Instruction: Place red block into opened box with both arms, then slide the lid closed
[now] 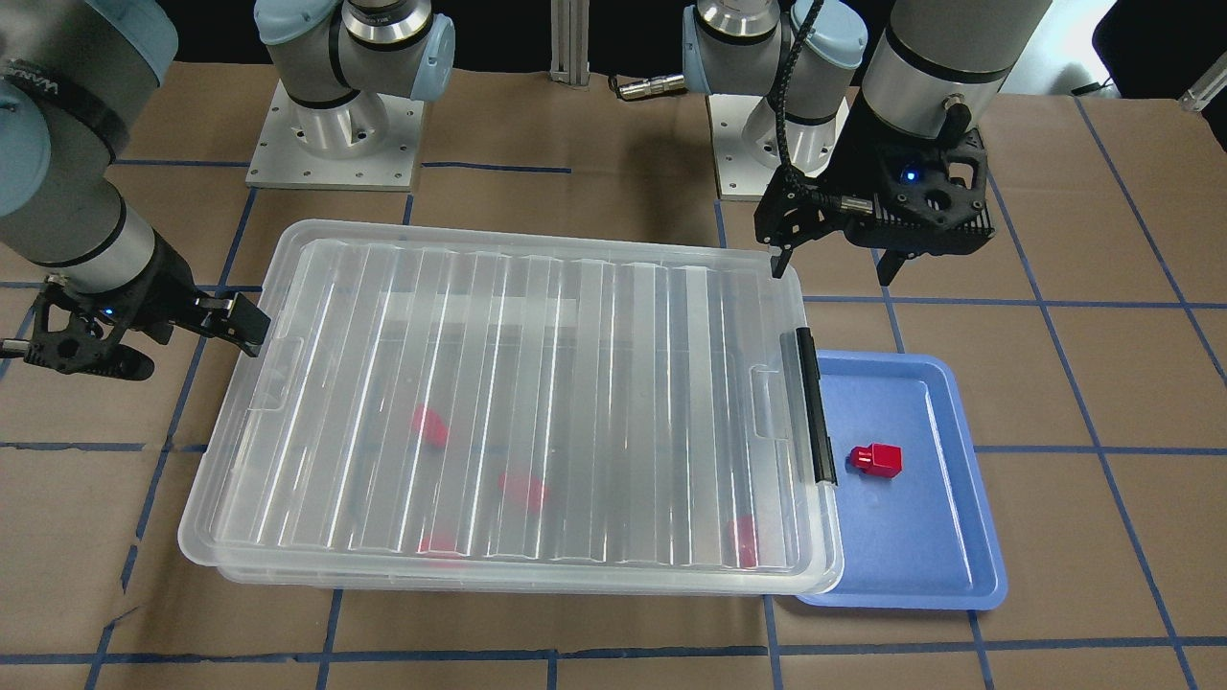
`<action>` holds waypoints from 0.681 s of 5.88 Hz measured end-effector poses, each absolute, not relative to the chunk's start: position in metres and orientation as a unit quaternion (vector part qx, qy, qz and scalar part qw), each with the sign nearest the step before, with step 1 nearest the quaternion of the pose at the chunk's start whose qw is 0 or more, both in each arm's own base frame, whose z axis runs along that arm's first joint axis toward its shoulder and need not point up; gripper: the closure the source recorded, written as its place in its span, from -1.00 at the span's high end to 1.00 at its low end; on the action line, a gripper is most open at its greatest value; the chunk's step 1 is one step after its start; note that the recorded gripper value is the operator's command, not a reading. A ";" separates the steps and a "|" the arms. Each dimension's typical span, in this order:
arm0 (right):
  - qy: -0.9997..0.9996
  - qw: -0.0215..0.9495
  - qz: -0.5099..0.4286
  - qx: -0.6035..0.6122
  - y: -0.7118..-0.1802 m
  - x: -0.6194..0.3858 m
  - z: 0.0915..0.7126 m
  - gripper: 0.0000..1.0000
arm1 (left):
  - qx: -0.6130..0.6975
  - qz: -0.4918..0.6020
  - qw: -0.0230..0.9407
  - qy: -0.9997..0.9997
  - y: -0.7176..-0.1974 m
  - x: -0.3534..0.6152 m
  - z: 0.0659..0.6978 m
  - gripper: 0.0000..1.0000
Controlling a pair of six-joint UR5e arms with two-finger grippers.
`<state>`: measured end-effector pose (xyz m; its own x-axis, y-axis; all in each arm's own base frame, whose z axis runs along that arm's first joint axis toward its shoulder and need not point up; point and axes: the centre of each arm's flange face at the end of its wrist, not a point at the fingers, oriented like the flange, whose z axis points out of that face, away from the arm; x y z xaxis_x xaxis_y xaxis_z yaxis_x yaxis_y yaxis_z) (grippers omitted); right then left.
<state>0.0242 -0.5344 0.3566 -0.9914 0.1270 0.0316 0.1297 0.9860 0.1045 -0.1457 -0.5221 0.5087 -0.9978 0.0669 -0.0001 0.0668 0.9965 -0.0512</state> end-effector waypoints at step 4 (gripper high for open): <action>-0.997 0.029 -0.067 -0.001 -0.527 0.020 0.341 1.00 | -0.033 0.026 0.001 -0.999 -0.522 -0.146 0.509 0.96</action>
<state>0.0196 -0.5269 0.3409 -0.9983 -0.0018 0.0578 0.0059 0.9911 0.1326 -0.1457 -0.5219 0.5088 -0.9978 0.0669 0.0000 0.0668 0.9964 -0.0513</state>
